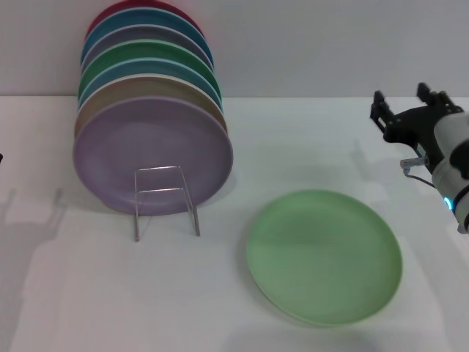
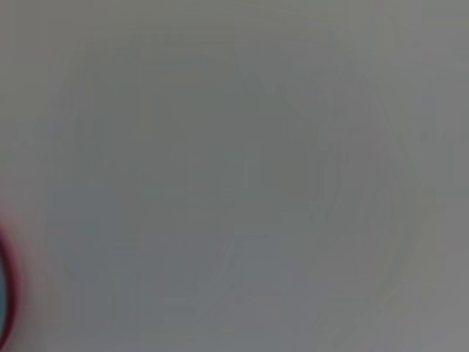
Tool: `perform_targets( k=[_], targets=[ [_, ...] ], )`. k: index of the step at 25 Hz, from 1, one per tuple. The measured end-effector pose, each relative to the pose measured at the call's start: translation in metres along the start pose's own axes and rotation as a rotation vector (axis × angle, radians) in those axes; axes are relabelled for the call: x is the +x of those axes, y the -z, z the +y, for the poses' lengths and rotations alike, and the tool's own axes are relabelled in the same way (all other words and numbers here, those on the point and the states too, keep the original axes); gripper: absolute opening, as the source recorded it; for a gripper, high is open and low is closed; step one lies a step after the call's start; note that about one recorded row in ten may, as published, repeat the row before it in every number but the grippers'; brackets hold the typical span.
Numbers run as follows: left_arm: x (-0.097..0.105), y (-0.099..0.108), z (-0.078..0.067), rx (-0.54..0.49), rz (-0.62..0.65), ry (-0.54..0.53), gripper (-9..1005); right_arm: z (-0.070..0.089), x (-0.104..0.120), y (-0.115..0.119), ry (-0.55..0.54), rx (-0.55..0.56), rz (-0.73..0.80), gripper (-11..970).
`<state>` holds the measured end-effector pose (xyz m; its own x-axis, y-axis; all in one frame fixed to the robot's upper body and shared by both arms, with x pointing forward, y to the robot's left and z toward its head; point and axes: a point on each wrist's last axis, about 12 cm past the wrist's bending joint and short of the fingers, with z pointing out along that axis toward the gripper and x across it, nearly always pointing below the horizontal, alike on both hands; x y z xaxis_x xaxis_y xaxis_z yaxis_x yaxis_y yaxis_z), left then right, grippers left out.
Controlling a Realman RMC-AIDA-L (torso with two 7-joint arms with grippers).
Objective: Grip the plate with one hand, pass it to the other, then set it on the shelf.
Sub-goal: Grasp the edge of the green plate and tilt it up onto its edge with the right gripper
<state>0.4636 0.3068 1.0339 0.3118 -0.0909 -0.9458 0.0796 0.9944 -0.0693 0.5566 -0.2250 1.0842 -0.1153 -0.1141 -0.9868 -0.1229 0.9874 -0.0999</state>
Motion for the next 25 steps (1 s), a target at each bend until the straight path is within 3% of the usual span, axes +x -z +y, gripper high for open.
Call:
perform_targets(
  k=[11,25],
  targets=[
    [0.0,-0.007,-0.002,0.009,-0.003,0.002,803,-0.044,-0.037,-0.022,-0.127,-0.272,0.386,690],
    [0.0,-0.011,-0.005,0.014,-0.01,0.011,803,-0.061,-0.078,-0.025,-0.199,-0.373,0.698,687]
  ],
)
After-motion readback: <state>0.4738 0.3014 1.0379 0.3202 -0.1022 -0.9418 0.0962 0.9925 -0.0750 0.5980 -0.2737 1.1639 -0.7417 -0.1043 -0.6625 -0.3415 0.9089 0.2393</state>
